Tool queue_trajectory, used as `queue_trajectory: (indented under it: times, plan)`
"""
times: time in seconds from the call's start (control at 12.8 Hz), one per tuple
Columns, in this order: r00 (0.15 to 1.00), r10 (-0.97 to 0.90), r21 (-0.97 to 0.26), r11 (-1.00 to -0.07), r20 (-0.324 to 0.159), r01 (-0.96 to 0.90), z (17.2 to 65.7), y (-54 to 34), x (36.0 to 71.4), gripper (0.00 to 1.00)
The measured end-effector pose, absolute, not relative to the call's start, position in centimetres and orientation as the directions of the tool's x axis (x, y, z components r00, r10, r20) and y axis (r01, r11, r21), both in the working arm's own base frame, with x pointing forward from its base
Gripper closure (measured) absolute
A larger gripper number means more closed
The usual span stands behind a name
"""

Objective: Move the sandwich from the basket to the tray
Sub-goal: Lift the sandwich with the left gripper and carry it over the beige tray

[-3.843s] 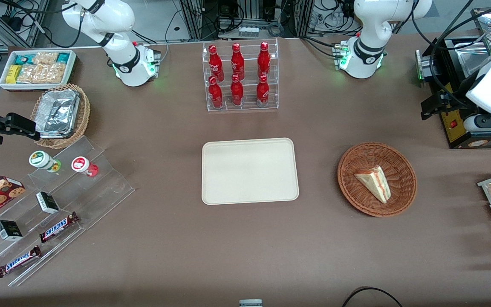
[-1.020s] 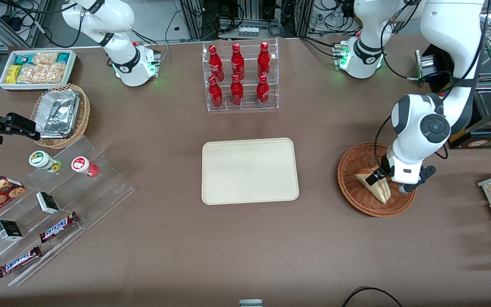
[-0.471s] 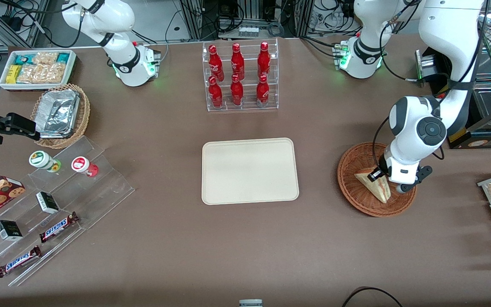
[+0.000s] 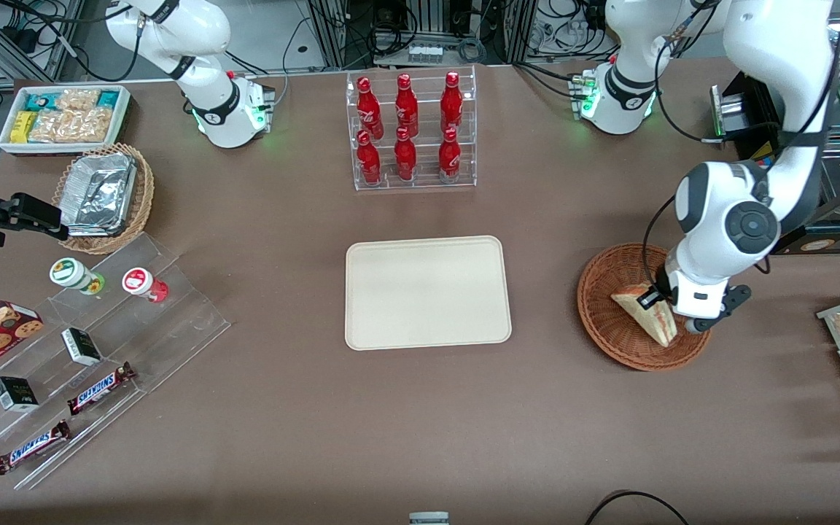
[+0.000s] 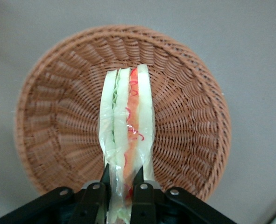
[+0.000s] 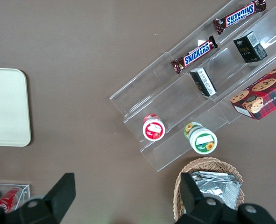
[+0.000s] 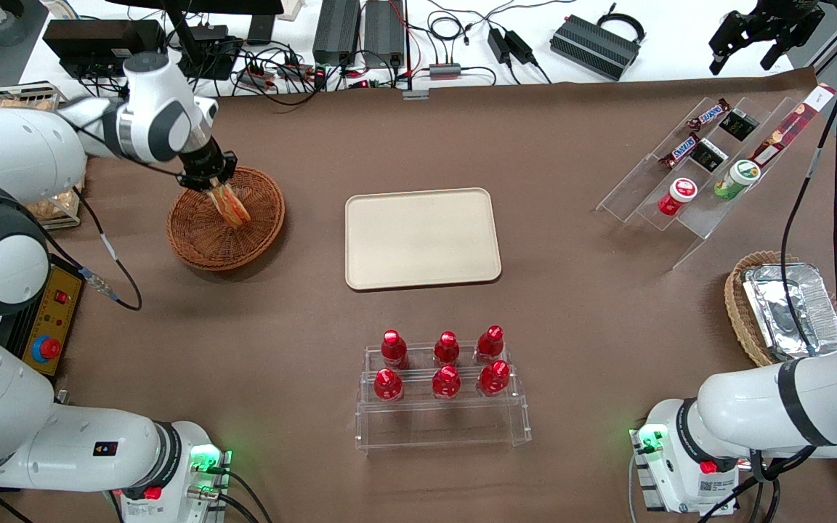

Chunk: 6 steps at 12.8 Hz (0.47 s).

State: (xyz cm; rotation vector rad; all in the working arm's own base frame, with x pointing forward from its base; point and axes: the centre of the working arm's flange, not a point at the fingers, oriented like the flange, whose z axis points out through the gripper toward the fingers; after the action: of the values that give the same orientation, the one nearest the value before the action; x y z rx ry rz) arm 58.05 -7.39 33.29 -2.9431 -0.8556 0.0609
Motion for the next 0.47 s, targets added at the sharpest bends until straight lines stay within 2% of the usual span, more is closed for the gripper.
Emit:
queue_trajectory:
  times: [0.08, 0.24, 0.31, 0.47]
  plan:
    - [0.856, 0.517, -0.103, -0.852, -0.019, 0.513, 36.2, -8.6, 58.8, 0.86]
    - [0.892, 0.452, -0.098, -0.888, -0.002, 0.450, 41.6, -13.8, 59.7, 0.86]
    - [0.915, 0.404, -0.090, -0.911, 0.009, 0.403, 43.3, -17.4, 59.5, 0.86]
    - [0.955, 0.295, -0.080, -0.952, 0.019, 0.296, 43.9, -25.4, 57.9, 0.86]
